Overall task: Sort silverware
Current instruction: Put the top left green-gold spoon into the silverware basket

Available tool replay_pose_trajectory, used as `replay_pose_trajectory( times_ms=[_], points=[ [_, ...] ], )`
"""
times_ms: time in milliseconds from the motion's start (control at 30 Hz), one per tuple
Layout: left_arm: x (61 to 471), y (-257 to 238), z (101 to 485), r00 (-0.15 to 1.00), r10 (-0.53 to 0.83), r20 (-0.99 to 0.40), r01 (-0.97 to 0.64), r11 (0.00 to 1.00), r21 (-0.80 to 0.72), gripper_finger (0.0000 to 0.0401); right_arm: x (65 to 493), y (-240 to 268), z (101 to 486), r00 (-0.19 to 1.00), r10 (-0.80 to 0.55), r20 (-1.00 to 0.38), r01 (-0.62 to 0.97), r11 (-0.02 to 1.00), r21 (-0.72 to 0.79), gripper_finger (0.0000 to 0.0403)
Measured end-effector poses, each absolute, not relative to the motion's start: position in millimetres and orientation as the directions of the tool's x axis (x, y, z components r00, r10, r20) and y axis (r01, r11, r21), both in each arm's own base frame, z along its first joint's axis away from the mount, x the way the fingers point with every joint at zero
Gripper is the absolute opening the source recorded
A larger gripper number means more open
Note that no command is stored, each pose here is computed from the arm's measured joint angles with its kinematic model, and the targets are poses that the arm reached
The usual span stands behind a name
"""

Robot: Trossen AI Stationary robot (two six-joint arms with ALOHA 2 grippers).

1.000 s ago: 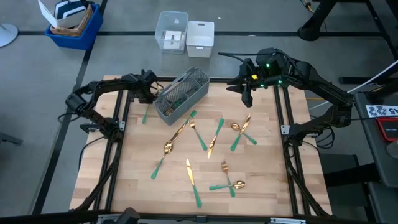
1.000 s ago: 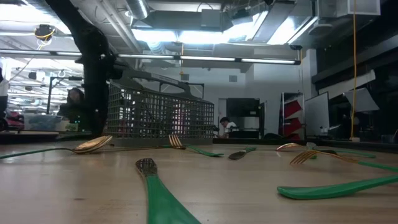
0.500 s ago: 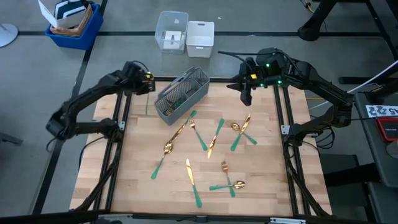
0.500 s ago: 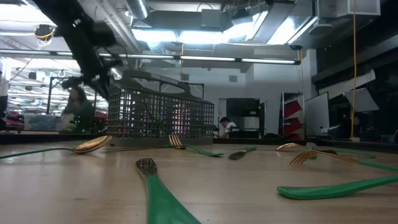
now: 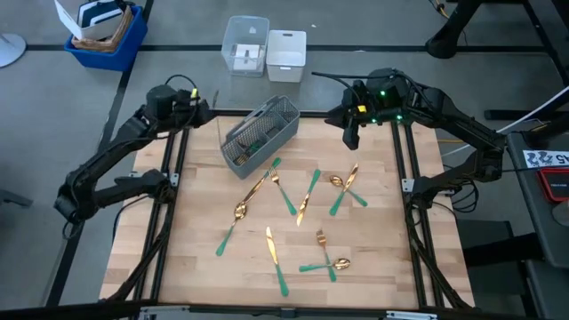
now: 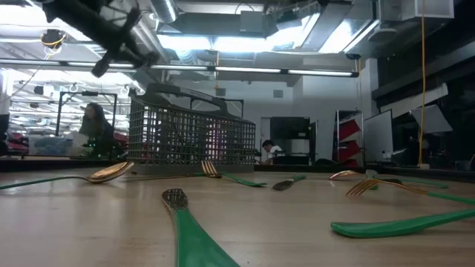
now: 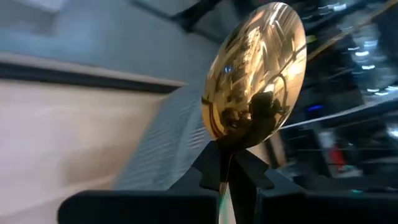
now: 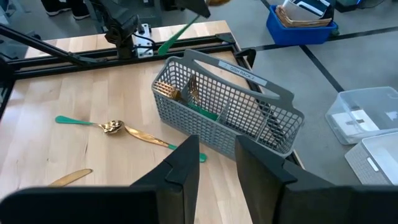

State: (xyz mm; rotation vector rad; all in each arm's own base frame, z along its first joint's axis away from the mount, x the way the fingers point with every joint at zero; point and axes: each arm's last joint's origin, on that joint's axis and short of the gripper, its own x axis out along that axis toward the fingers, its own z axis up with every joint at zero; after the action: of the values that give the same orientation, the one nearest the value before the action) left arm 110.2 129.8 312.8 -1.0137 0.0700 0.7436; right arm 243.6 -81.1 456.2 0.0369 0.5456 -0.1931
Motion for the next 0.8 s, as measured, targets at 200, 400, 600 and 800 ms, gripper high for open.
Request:
replay_pose_trajectory(
  times_ms=[200, 400, 600, 800],
  points=[
    [137, 128, 333, 0.847, 0.51, -0.149, -0.417, 0.464, -0.781, 0.0004, 244, -81, 456, 0.837, -0.173, -0.519, 0.192, 0.981, -0.016, 0.0108],
    [179, 134, 338, 0.842, 0.538, 0.031, -0.372, 0.622, -0.689, 0.0006, 244, -81, 456, 0.838, -0.173, -0.517, 0.192, 0.981, -0.017, 0.0108],
    [223, 149, 320, 0.824, 0.554, 0.116, -0.42, 0.736, -0.532, 0.0005, 244, -81, 456, 0.839, -0.173, -0.516, 0.192, 0.981, -0.017, 0.0108],
    [247, 164, 291, 0.81, 0.582, 0.073, -0.544, 0.791, -0.279, 0.0013, 244, -81, 456, 0.839, -0.173, -0.516, 0.192, 0.981, -0.017, 0.0108]
  ],
)
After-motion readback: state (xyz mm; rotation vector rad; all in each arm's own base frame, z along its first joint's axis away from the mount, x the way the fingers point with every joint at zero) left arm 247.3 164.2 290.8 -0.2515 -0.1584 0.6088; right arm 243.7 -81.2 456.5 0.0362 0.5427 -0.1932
